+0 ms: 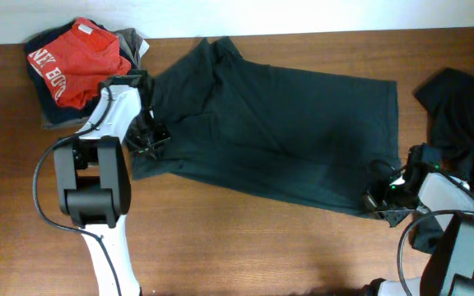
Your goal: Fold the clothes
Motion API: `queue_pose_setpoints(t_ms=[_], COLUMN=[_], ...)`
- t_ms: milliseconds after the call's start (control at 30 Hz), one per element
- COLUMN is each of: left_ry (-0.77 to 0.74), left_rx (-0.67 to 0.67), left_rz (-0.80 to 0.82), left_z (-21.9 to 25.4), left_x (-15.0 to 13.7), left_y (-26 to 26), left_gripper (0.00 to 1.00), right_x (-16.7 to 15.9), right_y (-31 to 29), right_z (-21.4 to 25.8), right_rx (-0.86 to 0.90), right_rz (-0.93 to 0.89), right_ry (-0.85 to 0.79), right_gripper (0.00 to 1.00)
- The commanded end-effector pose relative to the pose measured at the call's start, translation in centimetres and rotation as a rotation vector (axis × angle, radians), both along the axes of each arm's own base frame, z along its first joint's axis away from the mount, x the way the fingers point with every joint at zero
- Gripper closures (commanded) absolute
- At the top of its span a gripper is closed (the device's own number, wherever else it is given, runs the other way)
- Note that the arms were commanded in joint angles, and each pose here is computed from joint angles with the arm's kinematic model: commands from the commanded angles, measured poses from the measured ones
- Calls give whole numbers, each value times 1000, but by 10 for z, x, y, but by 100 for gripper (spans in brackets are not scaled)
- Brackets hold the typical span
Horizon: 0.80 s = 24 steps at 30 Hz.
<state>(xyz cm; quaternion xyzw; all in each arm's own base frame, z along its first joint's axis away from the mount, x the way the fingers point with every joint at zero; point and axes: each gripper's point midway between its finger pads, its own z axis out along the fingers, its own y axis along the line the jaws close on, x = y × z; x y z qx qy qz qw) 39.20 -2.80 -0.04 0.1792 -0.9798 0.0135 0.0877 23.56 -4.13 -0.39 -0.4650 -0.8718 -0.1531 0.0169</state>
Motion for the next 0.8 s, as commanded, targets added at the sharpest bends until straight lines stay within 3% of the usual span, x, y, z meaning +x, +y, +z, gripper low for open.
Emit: queue_pose_setpoints(t_ms=[0, 233, 500, 767], left_ry=[161, 289, 423, 424], left_rx=[79, 88, -4, 17], left_rz=[81, 102, 124, 170], left_z=[-34, -51, -58, -61], left_x=[-38, -82, -126, -160], left_y=[28, 28, 6, -9], left_gripper=[84, 85, 91, 90], right_x=[-28, -30, -13, 12], right_y=[-39, -62, -90, -109], right_z=[-22, -19, 8, 39], right_rx=[-146, -151, -178, -209], right_rz=[-53, -130, -161, -176], right_ry=[120, 106, 73, 17], right_gripper=[92, 92, 92, 92])
